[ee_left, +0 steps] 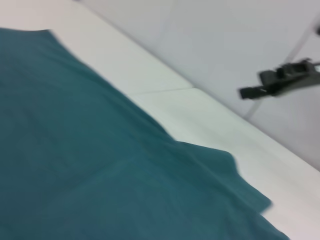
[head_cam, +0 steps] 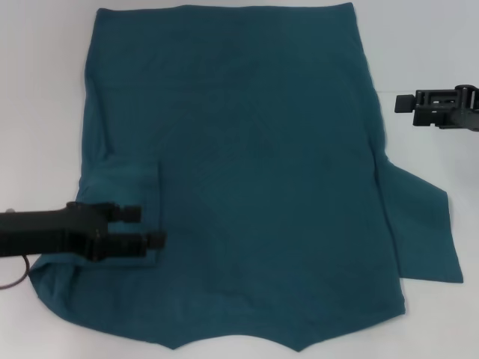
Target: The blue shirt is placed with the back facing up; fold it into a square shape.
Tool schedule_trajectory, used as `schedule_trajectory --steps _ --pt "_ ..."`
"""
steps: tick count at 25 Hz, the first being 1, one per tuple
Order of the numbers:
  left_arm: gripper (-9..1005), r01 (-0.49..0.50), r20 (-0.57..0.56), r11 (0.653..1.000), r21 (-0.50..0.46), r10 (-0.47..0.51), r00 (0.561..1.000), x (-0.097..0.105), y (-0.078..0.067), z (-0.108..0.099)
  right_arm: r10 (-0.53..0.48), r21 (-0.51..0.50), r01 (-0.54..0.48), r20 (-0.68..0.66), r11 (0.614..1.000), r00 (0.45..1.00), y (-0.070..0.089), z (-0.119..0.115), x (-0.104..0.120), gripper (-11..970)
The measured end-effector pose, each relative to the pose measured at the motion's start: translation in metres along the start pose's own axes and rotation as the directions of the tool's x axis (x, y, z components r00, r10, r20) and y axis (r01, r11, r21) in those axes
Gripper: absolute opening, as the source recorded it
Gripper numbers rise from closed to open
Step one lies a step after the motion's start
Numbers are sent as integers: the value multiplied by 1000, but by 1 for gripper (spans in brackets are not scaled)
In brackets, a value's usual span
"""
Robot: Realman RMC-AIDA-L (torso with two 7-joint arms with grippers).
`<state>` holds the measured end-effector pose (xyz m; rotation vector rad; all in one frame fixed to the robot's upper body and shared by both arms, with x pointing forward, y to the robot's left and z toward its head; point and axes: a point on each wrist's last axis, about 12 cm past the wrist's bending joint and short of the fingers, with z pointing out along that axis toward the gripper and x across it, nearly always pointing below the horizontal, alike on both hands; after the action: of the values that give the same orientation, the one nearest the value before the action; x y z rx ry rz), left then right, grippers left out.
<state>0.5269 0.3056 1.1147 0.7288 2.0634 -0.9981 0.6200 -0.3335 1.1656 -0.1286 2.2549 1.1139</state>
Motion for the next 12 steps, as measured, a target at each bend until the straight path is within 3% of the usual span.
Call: schedule_trajectory --steps 4,8,12 --pt "846 -20 -4 999 35 20 1000 4 -4 0 -35 -2 35 -49 999 998 3 -4 1 775" --pt "847 80 25 997 1 -80 996 1 0 -1 -15 36 20 -139 999 990 0 -12 8 774" --pt "847 131 55 991 -31 -129 990 1 5 -4 63 142 -34 -203 989 977 -8 -31 14 774"
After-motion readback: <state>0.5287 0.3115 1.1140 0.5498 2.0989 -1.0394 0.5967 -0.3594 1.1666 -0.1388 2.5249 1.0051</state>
